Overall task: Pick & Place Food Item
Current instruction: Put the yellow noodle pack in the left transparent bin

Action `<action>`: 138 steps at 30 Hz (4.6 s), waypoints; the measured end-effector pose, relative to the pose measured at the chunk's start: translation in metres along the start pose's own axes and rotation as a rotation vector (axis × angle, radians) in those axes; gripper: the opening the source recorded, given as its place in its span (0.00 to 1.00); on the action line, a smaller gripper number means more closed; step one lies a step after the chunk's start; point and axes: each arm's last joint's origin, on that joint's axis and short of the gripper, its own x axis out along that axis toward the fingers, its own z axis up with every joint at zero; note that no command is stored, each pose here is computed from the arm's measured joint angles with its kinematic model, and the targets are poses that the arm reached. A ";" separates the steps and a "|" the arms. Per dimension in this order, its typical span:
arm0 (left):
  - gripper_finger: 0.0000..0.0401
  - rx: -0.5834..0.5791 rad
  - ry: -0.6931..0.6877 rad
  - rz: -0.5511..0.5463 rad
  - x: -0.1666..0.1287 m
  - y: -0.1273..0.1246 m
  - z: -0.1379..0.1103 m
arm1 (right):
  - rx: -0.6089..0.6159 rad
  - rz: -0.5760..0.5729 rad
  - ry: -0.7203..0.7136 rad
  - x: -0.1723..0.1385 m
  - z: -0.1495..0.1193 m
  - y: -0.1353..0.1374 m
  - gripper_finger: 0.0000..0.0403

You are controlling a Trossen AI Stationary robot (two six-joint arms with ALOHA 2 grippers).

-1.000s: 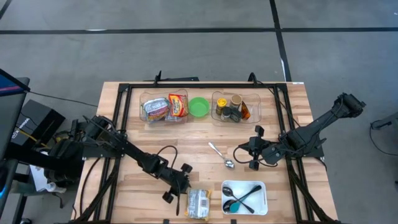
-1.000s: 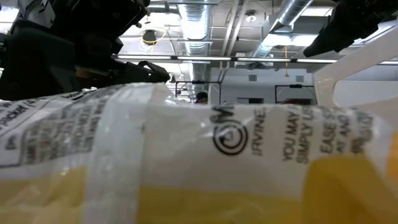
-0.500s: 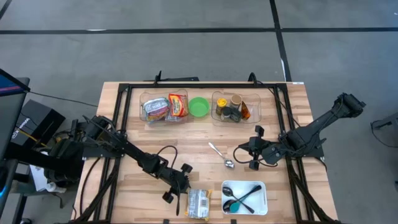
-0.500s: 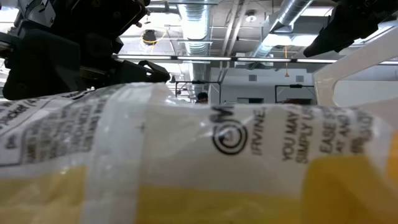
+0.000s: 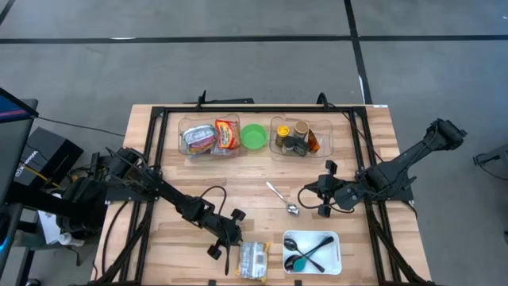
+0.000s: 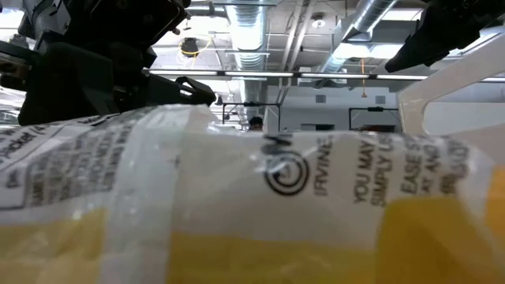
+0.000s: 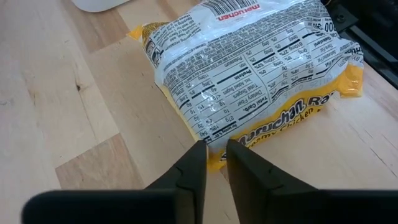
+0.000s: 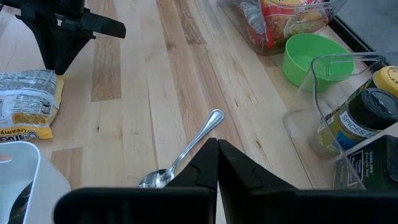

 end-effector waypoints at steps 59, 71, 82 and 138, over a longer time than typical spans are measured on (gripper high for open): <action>0.00 -0.125 -0.245 0.876 -0.184 0.078 0.047 | -0.003 -0.001 0.002 0.000 0.000 0.000 0.00; 0.00 -0.314 -0.307 1.142 -0.255 0.129 0.024 | -0.007 -0.002 0.005 0.000 0.000 0.000 0.00; 0.00 -0.504 -0.203 1.290 -0.281 0.159 -0.011 | -0.007 -0.003 0.006 0.000 -0.001 0.000 0.00; 0.00 -0.727 -0.182 1.157 -0.236 0.175 -0.127 | -0.030 -0.003 0.004 0.000 0.000 0.000 0.00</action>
